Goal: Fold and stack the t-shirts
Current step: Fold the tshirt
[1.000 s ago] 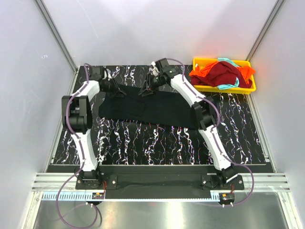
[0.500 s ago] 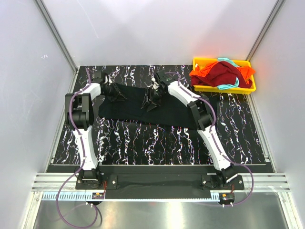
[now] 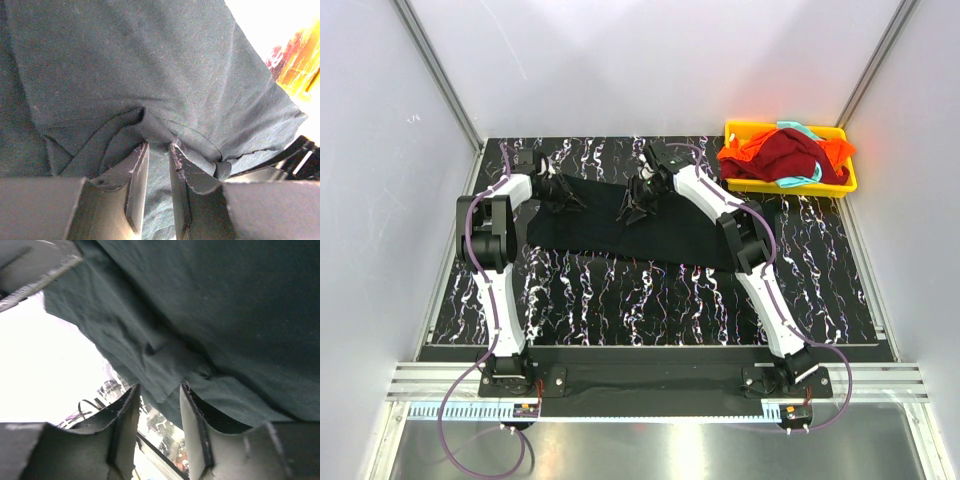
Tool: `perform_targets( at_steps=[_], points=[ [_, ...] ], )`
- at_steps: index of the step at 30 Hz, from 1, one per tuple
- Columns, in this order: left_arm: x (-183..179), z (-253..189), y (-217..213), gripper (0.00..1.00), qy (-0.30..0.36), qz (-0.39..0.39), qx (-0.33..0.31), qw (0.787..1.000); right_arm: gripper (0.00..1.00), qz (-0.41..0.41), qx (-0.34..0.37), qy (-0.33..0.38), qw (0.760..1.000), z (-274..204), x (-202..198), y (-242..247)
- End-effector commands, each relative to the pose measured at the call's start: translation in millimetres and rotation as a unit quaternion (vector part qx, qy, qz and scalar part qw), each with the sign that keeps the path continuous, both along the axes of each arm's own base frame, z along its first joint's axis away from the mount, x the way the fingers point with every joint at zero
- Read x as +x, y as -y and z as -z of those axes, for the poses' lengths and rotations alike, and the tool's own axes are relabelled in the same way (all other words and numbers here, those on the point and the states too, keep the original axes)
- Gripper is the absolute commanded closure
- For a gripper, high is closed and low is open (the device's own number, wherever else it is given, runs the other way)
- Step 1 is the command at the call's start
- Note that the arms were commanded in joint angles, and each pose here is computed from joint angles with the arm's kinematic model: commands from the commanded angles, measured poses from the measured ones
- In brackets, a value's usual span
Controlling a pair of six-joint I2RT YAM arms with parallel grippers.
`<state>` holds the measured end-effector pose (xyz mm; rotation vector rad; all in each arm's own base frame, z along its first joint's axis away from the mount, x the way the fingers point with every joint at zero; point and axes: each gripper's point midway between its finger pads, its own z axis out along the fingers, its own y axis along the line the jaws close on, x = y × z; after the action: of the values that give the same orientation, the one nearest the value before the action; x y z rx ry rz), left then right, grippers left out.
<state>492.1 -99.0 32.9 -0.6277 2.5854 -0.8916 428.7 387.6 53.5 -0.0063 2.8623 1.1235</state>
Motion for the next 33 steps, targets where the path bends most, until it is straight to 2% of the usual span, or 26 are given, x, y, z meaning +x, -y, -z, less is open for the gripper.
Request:
perform_targets(
  at_steps=[1, 6, 18, 23, 27, 28, 31, 33],
  points=[
    [9, -15, 0, 0.73, 0.031, 0.006, -0.009, 0.999, 0.57, 0.018, 0.010, 0.015, 1.000, -10, 15, -5],
    [10, -16, 1, 0.73, 0.032, 0.007, -0.013, 0.999, 0.59, 0.025, 0.008, 0.005, 1.000, -5, 16, -5],
    [7, -13, 0, 0.74, 0.029, 0.009, -0.014, 0.999, 0.57, 0.029, -0.006, 0.003, 1.000, -2, 12, 4],
    [7, -11, -1, 0.74, 0.027, 0.008, -0.013, 1.000, 0.59, 0.029, -0.004, 0.003, 1.000, 3, 15, 1],
    [7, -10, -3, 0.74, 0.027, 0.007, -0.012, 1.000, 0.70, 0.034, 0.003, 0.004, 0.999, 3, 20, -3],
    [6, -9, -3, 0.74, 0.025, 0.006, -0.011, 1.000, 0.77, 0.036, 0.003, 0.001, 0.999, 4, 21, -3],
    [6, -7, -5, 0.75, 0.022, 0.002, -0.011, 1.000, 0.87, 0.038, -0.005, -0.004, 0.999, 7, 19, 2],
    [7, -5, -9, 0.75, 0.021, -0.002, -0.010, 1.000, 0.99, 0.042, -0.017, -0.004, 0.999, 10, 16, 7]
  ],
)
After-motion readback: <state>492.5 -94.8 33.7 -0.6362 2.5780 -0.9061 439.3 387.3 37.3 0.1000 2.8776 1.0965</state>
